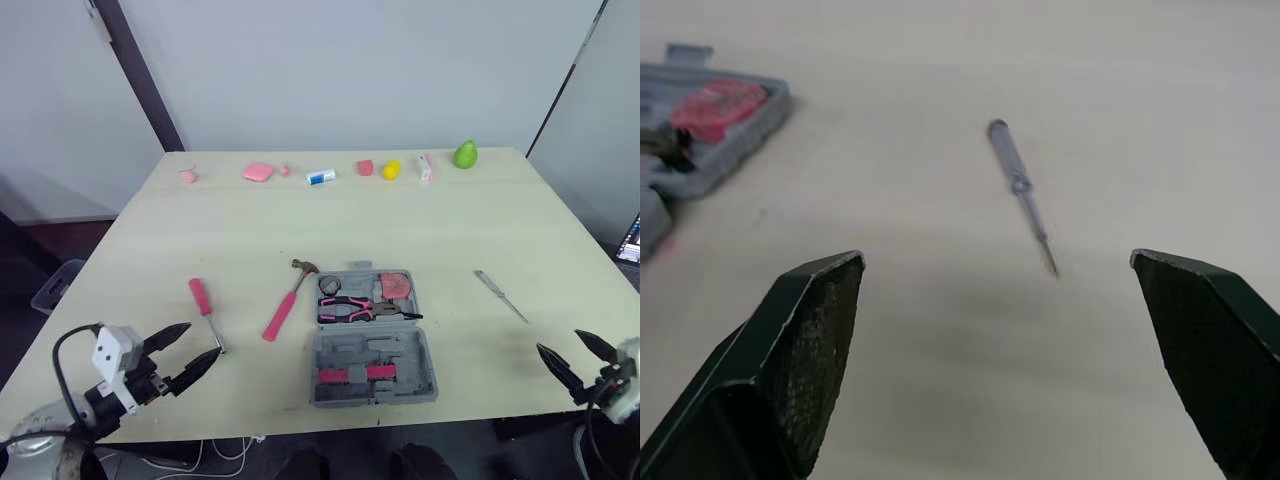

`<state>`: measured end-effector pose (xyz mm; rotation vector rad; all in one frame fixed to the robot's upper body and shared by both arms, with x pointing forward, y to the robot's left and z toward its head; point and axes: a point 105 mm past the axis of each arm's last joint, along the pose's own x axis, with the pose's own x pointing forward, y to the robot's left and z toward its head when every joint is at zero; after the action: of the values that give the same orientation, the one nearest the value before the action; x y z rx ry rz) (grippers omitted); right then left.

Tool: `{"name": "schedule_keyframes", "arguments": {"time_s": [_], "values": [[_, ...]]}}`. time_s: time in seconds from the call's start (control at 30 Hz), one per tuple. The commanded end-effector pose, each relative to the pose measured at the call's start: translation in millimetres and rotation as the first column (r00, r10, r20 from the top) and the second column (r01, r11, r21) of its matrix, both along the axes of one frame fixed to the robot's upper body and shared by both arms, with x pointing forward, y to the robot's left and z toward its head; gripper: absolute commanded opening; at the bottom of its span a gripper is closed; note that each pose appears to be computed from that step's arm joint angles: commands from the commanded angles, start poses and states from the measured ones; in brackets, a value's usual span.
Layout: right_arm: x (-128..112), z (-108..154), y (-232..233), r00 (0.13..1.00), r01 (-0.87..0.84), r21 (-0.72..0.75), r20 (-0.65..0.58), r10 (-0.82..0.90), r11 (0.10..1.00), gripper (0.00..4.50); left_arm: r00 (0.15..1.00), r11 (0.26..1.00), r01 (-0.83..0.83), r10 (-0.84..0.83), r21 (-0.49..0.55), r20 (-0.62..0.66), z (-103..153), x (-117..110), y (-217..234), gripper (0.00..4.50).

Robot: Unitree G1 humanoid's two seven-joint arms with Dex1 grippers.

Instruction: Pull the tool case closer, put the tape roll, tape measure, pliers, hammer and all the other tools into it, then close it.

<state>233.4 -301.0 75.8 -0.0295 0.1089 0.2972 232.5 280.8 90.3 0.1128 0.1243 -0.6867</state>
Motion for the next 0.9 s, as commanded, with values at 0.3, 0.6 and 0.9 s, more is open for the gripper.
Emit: {"name": "schedule_keyframes", "arguments": {"time_s": [0.3, 0.6, 0.9], "values": [[59, -1, 4, 0.988, -0.090, -0.113, -0.138, 0.074, 0.990, 4.50, 0.900, 0.901, 0.434, -0.434, -0.012, 0.044, 47, 6, -60, 4.43], [142, -4, 43, 0.960, -0.182, -0.126, -0.236, 0.149, 0.975, 4.50, 0.817, 0.826, 0.560, -0.563, 0.064, 0.124, 86, -8, -94, 4.43], [155, -11, 39, 0.952, -0.174, -0.106, -0.272, 0.140, 0.979, 4.50, 0.821, 0.831, 0.554, -0.555, 0.050, 0.130, 88, -10, -96, 4.43]]}}
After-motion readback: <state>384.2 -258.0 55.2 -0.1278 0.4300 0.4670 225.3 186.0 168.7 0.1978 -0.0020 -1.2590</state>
